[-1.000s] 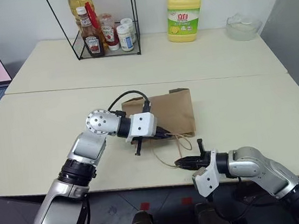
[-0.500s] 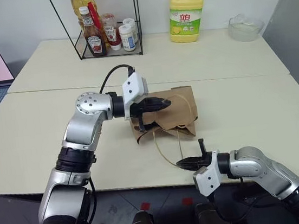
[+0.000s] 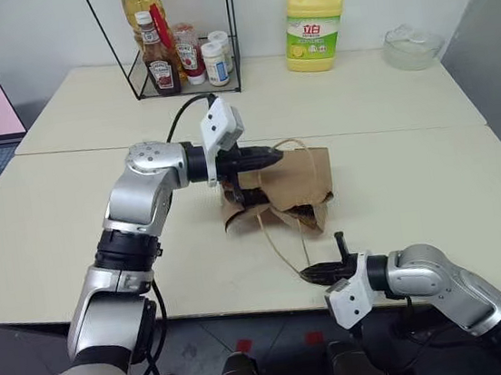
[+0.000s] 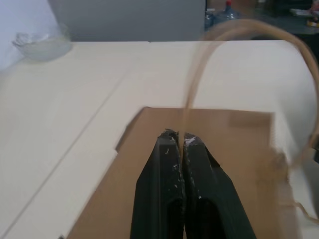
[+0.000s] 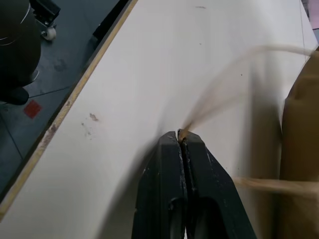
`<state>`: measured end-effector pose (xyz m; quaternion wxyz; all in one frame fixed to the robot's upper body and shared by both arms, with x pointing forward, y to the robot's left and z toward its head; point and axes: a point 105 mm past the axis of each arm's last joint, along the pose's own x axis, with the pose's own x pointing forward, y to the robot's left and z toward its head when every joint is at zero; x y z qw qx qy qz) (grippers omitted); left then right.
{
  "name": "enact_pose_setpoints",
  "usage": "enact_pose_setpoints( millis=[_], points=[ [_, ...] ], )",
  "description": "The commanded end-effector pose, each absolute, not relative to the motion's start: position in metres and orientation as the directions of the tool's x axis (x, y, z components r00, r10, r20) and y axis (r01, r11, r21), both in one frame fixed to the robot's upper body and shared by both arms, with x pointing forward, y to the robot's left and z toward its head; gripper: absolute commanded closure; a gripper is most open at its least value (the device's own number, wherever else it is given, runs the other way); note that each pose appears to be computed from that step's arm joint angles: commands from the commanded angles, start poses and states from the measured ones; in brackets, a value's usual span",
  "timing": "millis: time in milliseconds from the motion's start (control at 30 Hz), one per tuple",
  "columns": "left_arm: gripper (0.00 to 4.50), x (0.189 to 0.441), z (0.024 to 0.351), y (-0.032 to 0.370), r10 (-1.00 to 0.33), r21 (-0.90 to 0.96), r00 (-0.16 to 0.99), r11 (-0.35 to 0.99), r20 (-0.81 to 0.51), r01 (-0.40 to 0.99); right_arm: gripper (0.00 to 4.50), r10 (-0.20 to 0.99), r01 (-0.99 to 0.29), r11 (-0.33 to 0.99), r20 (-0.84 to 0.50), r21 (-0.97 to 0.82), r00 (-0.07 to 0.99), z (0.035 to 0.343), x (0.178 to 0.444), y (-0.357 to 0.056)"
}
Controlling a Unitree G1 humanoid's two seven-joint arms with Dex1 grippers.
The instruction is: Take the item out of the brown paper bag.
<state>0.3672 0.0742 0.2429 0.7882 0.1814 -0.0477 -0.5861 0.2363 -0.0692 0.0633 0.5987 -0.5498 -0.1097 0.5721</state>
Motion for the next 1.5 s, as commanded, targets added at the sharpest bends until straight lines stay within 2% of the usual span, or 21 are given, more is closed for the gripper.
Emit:
enact_pose_setpoints(
  millis=[33, 233, 467, 500, 567, 667, 867, 1000, 1100, 1233, 1333, 1500],
  points=[
    [4.50, 0.371, 0.272, 0.079, -0.939, 0.420, 0.337, 0.280, -0.069, 0.863, 4.47, 0.706, -0.673, -0.378, -0.668, -0.636, 0.234, 0.020, 0.218, -0.087],
    [4.50, 0.371, 0.277, 0.078, -0.942, 0.423, 0.331, 0.277, -0.059, 0.863, 4.47, 0.703, -0.668, -0.372, -0.666, -0.644, 0.250, 0.022, 0.221, -0.088],
    [4.50, 0.358, 0.285, 0.071, -0.965, 0.390, 0.262, 0.231, -0.028, 0.891, 4.47, 0.755, -0.640, -0.270, -0.570, -0.720, 0.323, 0.050, 0.231, -0.087],
    [4.50, 0.356, 0.286, 0.070, -0.968, 0.384, 0.251, 0.222, -0.025, 0.896, 4.10, 0.765, -0.634, -0.249, -0.550, -0.732, 0.335, 0.056, 0.233, -0.087],
    [4.50, 0.351, 0.287, 0.068, -0.973, 0.377, 0.227, 0.199, -0.031, 0.905, 3.67, 0.777, -0.616, -0.223, -0.519, -0.756, 0.355, 0.065, 0.235, -0.088],
    [4.50, 0.344, 0.284, 0.066, -0.980, 0.362, 0.195, 0.166, -0.044, 0.917, 2.66, 0.805, -0.554, -0.197, -0.456, -0.809, 0.380, 0.081, 0.235, -0.088],
    [4.50, 0.336, 0.279, 0.062, -0.986, 0.336, 0.161, 0.135, -0.050, 0.932, 2.66, 0.891, -0.477, -0.043, -0.250, -0.878, 0.379, 0.125, 0.222, -0.096],
    [4.50, 0.336, 0.276, 0.060, -0.986, 0.327, 0.156, 0.131, -0.051, 0.936, 2.66, 0.916, -0.409, -0.017, -0.178, -0.912, 0.359, 0.142, 0.208, -0.113],
    [4.50, 0.338, 0.273, 0.059, -0.987, 0.322, 0.152, 0.127, -0.054, 0.938, 2.66, 0.917, -0.343, 0.035, -0.106, -0.939, 0.384, 0.162, 0.212, -0.124],
    [4.50, 0.340, 0.271, 0.059, -0.986, 0.315, 0.157, 0.133, -0.054, 0.940, 2.66, 0.924, -0.335, 0.121, -0.017, -0.934, 0.381, 0.195, 0.230, -0.094],
    [4.50, 0.344, 0.271, 0.061, -0.985, 0.302, 0.167, 0.145, -0.048, 0.942, 2.66, 0.923, -0.383, 0.122, -0.037, -0.916, 0.383, 0.203, 0.244, -0.066],
    [4.50, 0.350, 0.269, 0.068, -0.983, 0.278, 0.178, 0.156, -0.055, 0.948, 2.66, 0.910, -0.436, 0.046, -0.142, -0.899, 0.388, 0.194, 0.265, -0.033]
  ],
)
